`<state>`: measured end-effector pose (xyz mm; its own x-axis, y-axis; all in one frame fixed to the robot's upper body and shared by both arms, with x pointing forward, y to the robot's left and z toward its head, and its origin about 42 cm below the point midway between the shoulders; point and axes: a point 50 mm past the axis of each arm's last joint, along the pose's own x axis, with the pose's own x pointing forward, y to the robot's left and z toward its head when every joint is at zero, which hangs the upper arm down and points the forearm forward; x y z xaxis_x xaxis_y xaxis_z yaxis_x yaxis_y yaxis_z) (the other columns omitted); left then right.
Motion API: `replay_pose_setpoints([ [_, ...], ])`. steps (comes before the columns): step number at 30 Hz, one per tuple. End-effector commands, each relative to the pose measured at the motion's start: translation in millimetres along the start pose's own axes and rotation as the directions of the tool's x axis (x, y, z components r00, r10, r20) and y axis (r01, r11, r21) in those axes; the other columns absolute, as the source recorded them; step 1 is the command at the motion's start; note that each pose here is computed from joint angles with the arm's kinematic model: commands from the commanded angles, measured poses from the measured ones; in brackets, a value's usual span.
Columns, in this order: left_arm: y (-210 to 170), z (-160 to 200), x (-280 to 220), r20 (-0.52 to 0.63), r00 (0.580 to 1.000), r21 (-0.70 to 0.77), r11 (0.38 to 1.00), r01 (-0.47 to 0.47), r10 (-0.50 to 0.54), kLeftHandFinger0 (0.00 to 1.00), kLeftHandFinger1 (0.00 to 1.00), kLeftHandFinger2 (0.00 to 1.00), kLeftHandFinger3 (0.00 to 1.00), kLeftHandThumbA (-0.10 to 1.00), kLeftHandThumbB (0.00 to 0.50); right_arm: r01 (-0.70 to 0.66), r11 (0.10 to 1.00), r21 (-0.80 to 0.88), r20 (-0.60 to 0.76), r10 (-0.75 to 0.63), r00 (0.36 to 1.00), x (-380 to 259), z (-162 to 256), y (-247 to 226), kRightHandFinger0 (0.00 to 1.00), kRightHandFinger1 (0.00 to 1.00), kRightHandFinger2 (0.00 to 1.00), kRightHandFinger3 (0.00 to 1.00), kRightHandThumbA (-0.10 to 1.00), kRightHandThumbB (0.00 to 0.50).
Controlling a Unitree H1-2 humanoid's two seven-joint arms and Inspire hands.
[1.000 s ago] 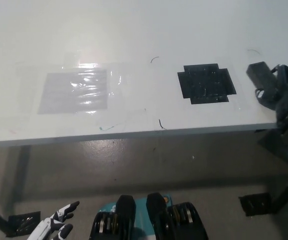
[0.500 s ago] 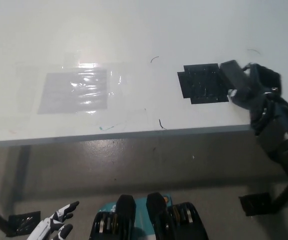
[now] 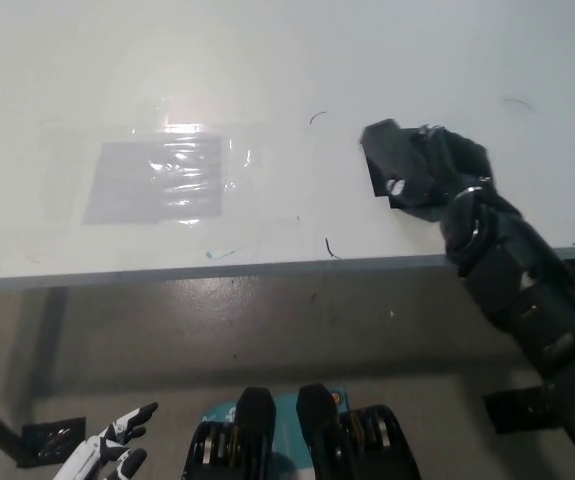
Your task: A whiteboard eraser is kept on the black marked spot on the table infront of the robot and the robot uses its right hand to swipe it back and forth on the table twice to clean it
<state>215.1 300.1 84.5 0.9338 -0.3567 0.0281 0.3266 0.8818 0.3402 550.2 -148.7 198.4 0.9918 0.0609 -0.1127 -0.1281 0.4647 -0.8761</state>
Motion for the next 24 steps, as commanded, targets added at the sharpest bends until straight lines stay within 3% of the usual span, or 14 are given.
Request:
replay_pose_setpoints([
  [1, 2, 5, -4, 0.028, 1.0, 0.021, 1.0, 0.009, -0.009, 1.0, 1.0, 1.0, 1.0, 0.88, 0.39, -0.035, 0.999, -0.016, 0.093, 0.036, 0.995, 1, 28, 1, 0.0, 0.44, 0.81, 0.79, -0.1, 0.171],
  [2, 2, 5, -5, 0.028, 1.0, 0.024, 1.0, 0.011, -0.012, 1.0, 1.0, 1.0, 1.0, 0.88, 0.39, -0.044, 0.999, -0.024, 0.061, 0.046, 0.997, 1, 20, 3, 0.0, 0.45, 0.83, 0.85, -0.1, 0.171],
  [4, 4, 6, -5, 0.028, 1.0, 0.026, 1.0, 0.011, -0.012, 1.0, 1.0, 1.0, 1.0, 0.88, 0.388, -0.052, 0.998, -0.025, 0.04, 0.053, 0.998, 1, 9, 5, 0.0, 0.36, 0.71, 0.73, -0.1, 0.18],
  [6, 5, 6, -5, 0.028, 1.0, 0.027, 1.0, 0.009, -0.01, 1.0, 1.0, 1.0, 1.0, 0.88, 0.39, -0.055, 0.998, -0.039, 0.01, 0.055, 0.998, 0, -3, 6, 0.0, 0.19, 0.51, 0.68, -0.1, 0.181],
  [7, 5, 6, -5, 0.027, 1.0, 0.028, 1.0, 0.01, -0.011, 1.0, 1.0, 1.0, 1.0, 0.88, 0.39, -0.055, 0.997, -0.061, -0.007, 0.055, 0.998, -1, -6, 6, 0.01, 0.18, 0.47, 0.66, -0.1, 0.179],
  [9, 7, 7, -3, 0.028, 1.0, 0.033, 0.999, 0.01, -0.011, 1.0, 1.0, 1.0, 1.0, 0.88, 0.389, -0.046, 0.995, -0.09, -0.026, 0.044, 0.999, 0, -9, 4, 0.0, 0.03, 0.24, 0.5, -0.07, 0.185],
  [10, 7, 7, -3, 0.029, 1.0, 0.032, 0.999, 0.012, -0.013, 1.0, 1.0, 1.0, 1.0, 0.88, 0.389, -0.046, 0.991, -0.127, -0.052, 0.04, 0.998, 0, -10, 3, 0.08, 0.12, 0.33, 0.6, 0.04, 0.187],
  [11, 6, 7, -2, 0.029, 0.999, 0.029, 0.999, 0.014, -0.015, 1.0, 1.0, 1.0, 1.0, 0.88, 0.388, -0.07, 0.983, -0.172, -0.101, 0.053, 0.993, 1, -11, 2, 0.42, 0.53, 0.76, 1.0, 0.39, 0.225],
  [12, 6, 7, -2, 0.031, 0.999, 0.028, 1.0, 0.014, -0.015, 1.0, 1.0, 1.0, 1.0, 0.88, 0.39, -0.114, 0.972, -0.205, -0.164, 0.081, 0.983, 2, -9, 1, 0.84, 1.0, 1.0, 1.0, 0.67, 0.32],
  [13, 6, 7, -2, 0.03, 0.999, 0.027, 1.0, 0.014, -0.015, 1.0, 1.0, 1.0, 1.0, 0.88, 0.391, -0.136, 0.967, -0.216, -0.188, 0.096, 0.977, 3, -8, 0, 0.96, 1.0, 1.0, 1.0, 0.73, 0.335],
  [14, 6, 6, -2, 0.033, 0.999, 0.032, 0.999, 0.015, -0.016, 1.0, 1.0, 1.0, 1.0, 0.88, 0.39, -0.145, 0.964, -0.225, -0.22, 0.094, 0.971, 3, -9, -1, 1.0, 1.0, 1.0, 1.0, 0.81, 0.44],
  [16, 5, 6, -3, 0.033, 0.999, 0.034, 0.999, 0.013, -0.014, 1.0, 1.0, 1.0, 1.0, 0.88, 0.388, -0.137, 0.963, -0.231, -0.249, 0.078, 0.965, 3, -10, -4, 1.0, 1.0, 1.0, 1.0, 0.82, 0.496],
  [20, 5, 6, -4, 0.028, 1.0, 0.028, 1.0, 0.01, -0.01, 1.0, 1.0, 1.0, 1.0, 0.88, 0.388, -0.066, 0.948, -0.312, -0.28, -0.025, 0.96, 5, -7, -25, 1.0, 1.0, 1.0, 1.0, 0.85, 0.496],
  [24, 6, 6, -3, 0.031, 0.999, 0.029, 1.0, 0.012, -0.013, 1.0, 1.0, 1.0, 1.0, 0.88, 0.388, 0.04, 0.926, -0.376, -0.223, -0.132, 0.966, 10, -1, -65, 1.0, 1.0, 1.0, 1.0, 0.85, 0.492],
])
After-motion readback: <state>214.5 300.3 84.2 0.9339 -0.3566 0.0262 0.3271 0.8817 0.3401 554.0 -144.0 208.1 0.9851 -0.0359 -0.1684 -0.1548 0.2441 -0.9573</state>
